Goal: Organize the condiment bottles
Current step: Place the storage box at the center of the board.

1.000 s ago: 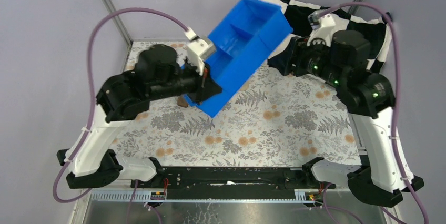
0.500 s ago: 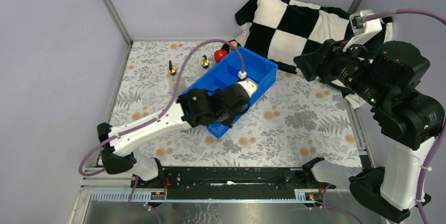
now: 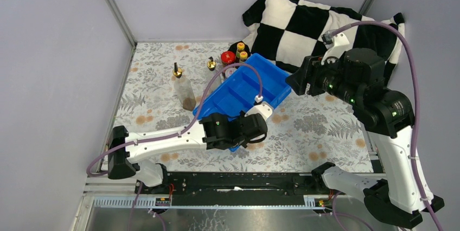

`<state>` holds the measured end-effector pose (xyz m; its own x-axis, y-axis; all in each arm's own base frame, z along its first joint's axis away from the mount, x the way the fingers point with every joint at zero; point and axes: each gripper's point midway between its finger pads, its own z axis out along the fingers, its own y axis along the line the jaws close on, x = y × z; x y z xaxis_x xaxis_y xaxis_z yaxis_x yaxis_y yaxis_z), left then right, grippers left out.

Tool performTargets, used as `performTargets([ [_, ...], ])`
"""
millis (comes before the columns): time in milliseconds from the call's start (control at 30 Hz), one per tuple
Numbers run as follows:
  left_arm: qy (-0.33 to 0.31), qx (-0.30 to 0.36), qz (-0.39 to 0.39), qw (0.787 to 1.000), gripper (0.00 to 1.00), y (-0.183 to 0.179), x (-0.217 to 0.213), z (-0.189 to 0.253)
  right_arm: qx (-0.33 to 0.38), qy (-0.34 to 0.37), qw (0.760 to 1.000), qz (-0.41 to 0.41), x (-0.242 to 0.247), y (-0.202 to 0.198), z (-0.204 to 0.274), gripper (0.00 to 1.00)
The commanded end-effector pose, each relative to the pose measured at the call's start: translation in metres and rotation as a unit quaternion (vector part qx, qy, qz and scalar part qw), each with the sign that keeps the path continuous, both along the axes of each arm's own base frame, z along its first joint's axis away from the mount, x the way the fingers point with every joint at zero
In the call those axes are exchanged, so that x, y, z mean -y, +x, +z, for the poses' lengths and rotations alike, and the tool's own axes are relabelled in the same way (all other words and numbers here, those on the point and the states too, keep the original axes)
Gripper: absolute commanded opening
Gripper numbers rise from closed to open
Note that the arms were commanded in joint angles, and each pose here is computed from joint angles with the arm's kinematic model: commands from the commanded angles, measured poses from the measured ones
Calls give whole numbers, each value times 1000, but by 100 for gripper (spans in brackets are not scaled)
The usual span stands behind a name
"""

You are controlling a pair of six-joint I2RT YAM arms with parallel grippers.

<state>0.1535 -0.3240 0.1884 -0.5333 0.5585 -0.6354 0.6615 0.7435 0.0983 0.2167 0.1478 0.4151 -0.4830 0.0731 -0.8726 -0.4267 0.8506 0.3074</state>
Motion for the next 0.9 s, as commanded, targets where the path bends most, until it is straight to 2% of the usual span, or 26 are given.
performTargets([
  [0,-44,50,39,997,0,11,1,16,25,29,999,25,-10,-5,9,64],
  [133,-44,83,67,993,0,21,-11,27,18,32,999,31,-13,-4,2,63],
  [467,-119,143,84,979,0,20,-24,94,11,35,999,37,-17,-3,-3,63],
  [700,-116,129,22,985,0,-11,-1,108,13,38,998,38,-17,-4,2,63],
  [867,-62,93,-31,993,0,-48,13,86,19,35,999,35,-14,-7,6,63],
])
